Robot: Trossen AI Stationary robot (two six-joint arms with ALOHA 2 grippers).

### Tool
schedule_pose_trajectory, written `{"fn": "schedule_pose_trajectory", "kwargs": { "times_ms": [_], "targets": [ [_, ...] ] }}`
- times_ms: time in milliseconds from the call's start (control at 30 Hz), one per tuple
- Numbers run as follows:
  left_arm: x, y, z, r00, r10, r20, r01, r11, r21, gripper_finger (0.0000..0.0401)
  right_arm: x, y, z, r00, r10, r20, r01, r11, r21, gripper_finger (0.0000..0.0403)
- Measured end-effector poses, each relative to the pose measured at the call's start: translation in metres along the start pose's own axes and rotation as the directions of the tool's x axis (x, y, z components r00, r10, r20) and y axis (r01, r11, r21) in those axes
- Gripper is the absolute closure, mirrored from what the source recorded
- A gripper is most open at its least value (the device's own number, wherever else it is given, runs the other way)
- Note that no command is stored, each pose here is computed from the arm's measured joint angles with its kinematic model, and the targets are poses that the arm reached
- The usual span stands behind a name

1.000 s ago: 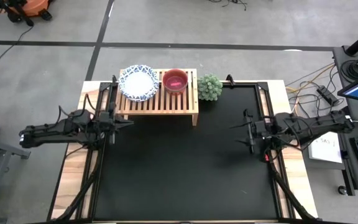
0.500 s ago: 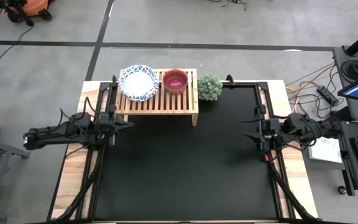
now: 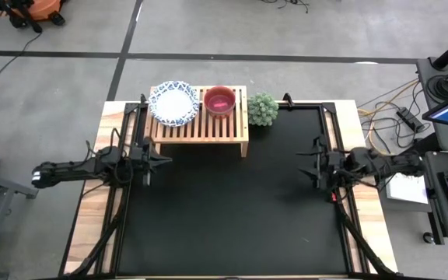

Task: Place and stack bowls onto a shelf
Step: Return to Home Position

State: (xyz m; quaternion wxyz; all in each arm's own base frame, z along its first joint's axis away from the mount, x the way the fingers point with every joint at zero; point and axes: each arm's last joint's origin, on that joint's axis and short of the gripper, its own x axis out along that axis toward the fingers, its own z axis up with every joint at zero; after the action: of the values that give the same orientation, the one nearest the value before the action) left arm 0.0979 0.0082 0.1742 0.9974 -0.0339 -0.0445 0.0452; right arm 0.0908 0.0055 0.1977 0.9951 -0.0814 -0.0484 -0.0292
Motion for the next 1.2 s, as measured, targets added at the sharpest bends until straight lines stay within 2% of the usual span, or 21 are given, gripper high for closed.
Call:
{"fn": "schedule_pose_trajectory", "kwargs": {
  "times_ms": [100, 300, 467, 500, 633, 700, 833, 1200],
  "targets": [
    [0.001, 0.0, 0.0, 1.0, -0.006, -0.011, 0.006, 1.0, -0.011, 0.0401, 0.003, 0.002, -0.013, 0.998, -0.017, 0.056, 0.017, 1.0, 0.005, 0.0184],
    [0.001, -0.001, 0.0, 1.0, -0.028, -0.012, 0.028, 1.0, 0.005, 0.0401, 0.005, 0.003, -0.023, 0.999, -0.018, -0.027, 0.018, 1.0, 0.004, 0.0184],
    [0.001, -0.001, -0.002, 0.999, -0.027, -0.038, 0.025, 0.998, -0.053, 0.0401, 0.006, 0.003, -0.027, 0.996, -0.053, -0.065, 0.054, 0.998, 0.013, 0.0184],
    [0.001, -0.001, -0.002, 0.998, -0.033, -0.044, 0.03, 0.996, -0.086, 0.0401, 0.005, 0.003, -0.029, 0.995, -0.052, -0.085, 0.055, 0.998, 0.03, 0.0184],
    [0.001, -0.006, -0.006, 0.976, -0.193, -0.103, 0.161, 0.952, -0.26, 0.0401, 0.006, 0.003, -0.03, 0.994, -0.047, -0.102, 0.049, 0.999, 0.021, 0.0184],
    [0.001, -0.006, -0.007, 0.975, -0.196, -0.106, 0.151, 0.932, -0.329, 0.0401, 0.006, 0.004, -0.031, 0.993, -0.045, -0.108, 0.043, 0.999, -0.017, 0.0184],
    [0.001, -0.005, -0.007, 0.98, -0.166, -0.111, 0.101, 0.892, -0.44, 0.0401, 0.006, 0.004, -0.031, 0.992, -0.044, -0.115, 0.042, 0.999, -0.021, 0.0184],
    [0.002, -0.005, -0.008, 0.979, -0.163, -0.123, 0.09, 0.884, -0.458, 0.0401, 0.006, 0.004, -0.031, 0.992, -0.044, -0.117, 0.042, 0.999, -0.022, 0.0184]
  ]
}}
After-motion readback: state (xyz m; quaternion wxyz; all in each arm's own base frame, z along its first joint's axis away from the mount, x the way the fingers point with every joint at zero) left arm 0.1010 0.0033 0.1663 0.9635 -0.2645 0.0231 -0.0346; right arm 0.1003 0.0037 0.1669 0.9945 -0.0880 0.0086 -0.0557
